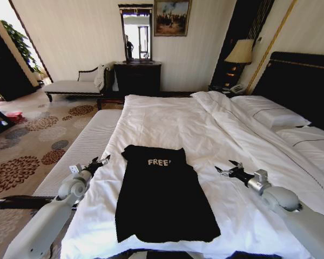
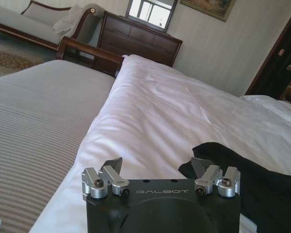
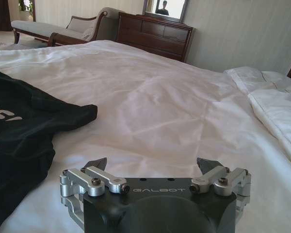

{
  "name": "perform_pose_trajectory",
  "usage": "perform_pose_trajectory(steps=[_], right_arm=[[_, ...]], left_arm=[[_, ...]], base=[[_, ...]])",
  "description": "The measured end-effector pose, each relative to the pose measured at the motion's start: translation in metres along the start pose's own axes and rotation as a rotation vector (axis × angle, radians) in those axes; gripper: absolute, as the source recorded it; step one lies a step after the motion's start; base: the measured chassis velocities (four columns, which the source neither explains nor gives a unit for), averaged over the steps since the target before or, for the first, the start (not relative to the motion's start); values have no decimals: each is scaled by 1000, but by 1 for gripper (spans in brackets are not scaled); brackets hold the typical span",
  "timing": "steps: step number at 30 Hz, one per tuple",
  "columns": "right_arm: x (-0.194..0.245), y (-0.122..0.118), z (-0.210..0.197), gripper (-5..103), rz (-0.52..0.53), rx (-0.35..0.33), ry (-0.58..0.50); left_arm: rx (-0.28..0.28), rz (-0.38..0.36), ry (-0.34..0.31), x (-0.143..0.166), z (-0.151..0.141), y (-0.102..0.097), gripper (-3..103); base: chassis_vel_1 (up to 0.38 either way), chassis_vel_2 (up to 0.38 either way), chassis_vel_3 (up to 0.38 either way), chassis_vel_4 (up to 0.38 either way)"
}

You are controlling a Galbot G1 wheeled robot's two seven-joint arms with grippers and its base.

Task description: Fold the clothes on the bed.

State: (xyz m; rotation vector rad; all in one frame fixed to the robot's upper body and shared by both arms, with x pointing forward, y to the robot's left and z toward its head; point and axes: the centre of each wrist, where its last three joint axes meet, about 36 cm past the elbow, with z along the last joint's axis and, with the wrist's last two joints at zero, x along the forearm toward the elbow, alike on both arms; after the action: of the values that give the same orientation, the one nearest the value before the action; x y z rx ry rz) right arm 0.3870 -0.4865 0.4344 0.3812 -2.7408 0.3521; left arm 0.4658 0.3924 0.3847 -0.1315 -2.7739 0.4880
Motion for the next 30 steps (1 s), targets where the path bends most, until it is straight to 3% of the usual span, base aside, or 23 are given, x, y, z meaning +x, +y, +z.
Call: perform_pose_trajectory(steps=[4, 6, 9, 20, 30], right_arm=[[-1, -7, -1, 100, 18, 0, 5], [-1, -8, -1, 100, 19, -1, 6], [-4, -9, -1, 100, 20, -3, 10], [-6, -12, -1, 100, 20, -10, 14], [-6, -15, -8, 100, 16, -23, 6]], left_arm=[[78, 29, -1, -15, 0, 3, 63], [84, 34, 0, -17, 0, 3, 63], [93, 64, 5, -24, -3, 1, 48], [125, 91, 52, -56, 10, -16, 43], [204, 81, 89, -77, 26, -29, 51]], base=[[0, 0, 0, 0], [0, 0, 0, 0], [0, 0, 0, 0], [0, 0, 0, 0], [0, 0, 0, 0]])
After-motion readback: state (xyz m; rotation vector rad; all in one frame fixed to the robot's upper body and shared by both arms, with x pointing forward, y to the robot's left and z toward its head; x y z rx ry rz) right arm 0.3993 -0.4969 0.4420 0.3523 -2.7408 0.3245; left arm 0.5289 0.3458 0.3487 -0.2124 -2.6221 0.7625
